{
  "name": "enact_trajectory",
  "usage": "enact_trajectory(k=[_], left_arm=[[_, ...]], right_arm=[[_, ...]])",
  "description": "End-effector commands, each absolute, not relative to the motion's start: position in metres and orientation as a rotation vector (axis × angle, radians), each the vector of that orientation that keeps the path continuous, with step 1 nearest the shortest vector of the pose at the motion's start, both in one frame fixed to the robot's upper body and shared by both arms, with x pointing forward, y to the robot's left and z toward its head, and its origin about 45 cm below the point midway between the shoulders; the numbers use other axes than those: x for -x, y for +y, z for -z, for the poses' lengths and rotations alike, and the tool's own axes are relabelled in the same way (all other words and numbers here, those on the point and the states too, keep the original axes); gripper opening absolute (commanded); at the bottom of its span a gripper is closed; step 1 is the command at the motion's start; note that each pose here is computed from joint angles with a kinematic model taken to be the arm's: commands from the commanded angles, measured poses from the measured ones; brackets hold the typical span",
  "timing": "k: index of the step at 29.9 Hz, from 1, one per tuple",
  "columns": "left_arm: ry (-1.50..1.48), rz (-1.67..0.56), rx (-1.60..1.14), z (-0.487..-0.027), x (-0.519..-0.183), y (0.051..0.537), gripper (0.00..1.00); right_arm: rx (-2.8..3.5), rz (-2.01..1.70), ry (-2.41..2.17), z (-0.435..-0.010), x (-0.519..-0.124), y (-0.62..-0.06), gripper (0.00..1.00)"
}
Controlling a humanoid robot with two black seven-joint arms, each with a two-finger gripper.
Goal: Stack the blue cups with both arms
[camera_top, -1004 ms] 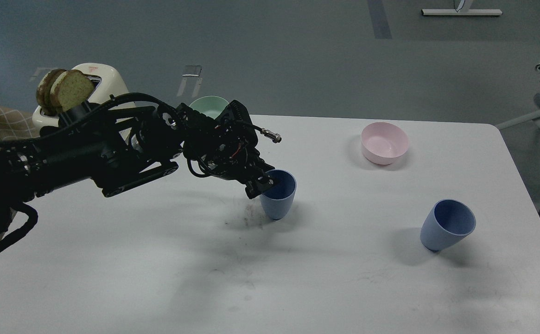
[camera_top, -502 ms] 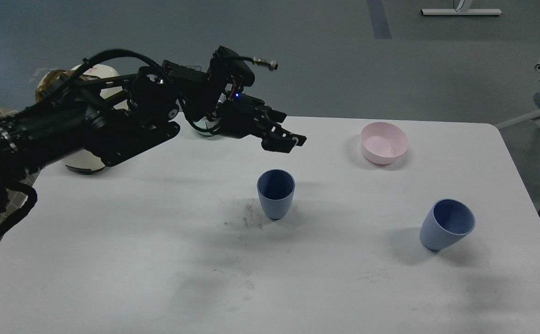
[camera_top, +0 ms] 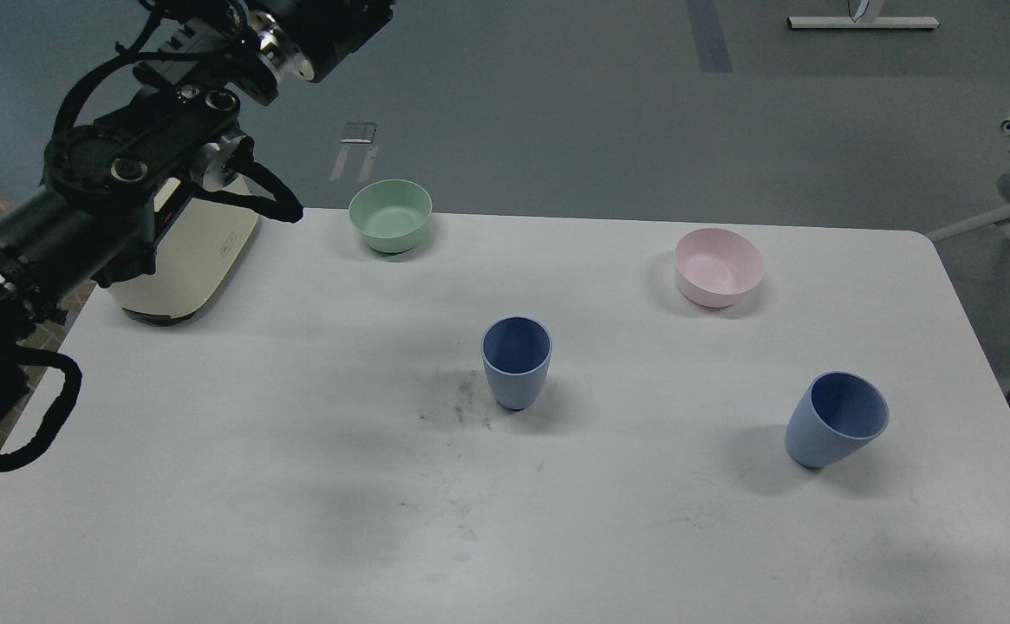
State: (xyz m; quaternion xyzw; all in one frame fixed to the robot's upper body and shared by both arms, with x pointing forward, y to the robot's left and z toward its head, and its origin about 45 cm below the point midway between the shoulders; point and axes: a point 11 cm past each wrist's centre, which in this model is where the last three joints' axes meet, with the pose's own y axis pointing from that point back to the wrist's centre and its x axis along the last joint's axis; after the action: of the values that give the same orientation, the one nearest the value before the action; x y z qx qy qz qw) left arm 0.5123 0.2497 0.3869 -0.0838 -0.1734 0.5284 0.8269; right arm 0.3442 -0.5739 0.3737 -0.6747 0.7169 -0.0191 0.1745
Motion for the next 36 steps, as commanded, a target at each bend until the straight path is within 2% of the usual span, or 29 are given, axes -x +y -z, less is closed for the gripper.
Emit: enact_trajectory(k=[1,7,11,17,23,36], left_arm=[[-0.223,-1.244,0.379,-0.393,-0.512,0.284,0.98],[-0.170,-1.265,0.519,-0.404,-0.507,0.294,0.98],[-0.111,-1.269,0.619,-0.400,-0.497,0.301,0.98],[-0.073,-1.282,0.685,-0.389,-0.482,0.313,0.98],[-0.081,-1.263,0.728,-0.399,-0.475,0.314,0.98],[-0.092,-1.229,0.749,-0.409,-0.471,0.303,0.98]], right_arm=[[1.930,0.124,2.029,-0.396,-0.343,-0.576,1.00],[2.017,0.251,2.008,-0.427,-0.343,-0.563,1.00],[2.240,0.425,2.058,-0.425,-0.355,-0.527,1.00],[2.308,0.519,2.021,-0.433,-0.356,-0.507,1.00],[2.323,0.544,1.974,-0.436,-0.354,-0.496,1.00],[2.343,0.483,1.950,-0.413,-0.347,-0.486,1.00]])
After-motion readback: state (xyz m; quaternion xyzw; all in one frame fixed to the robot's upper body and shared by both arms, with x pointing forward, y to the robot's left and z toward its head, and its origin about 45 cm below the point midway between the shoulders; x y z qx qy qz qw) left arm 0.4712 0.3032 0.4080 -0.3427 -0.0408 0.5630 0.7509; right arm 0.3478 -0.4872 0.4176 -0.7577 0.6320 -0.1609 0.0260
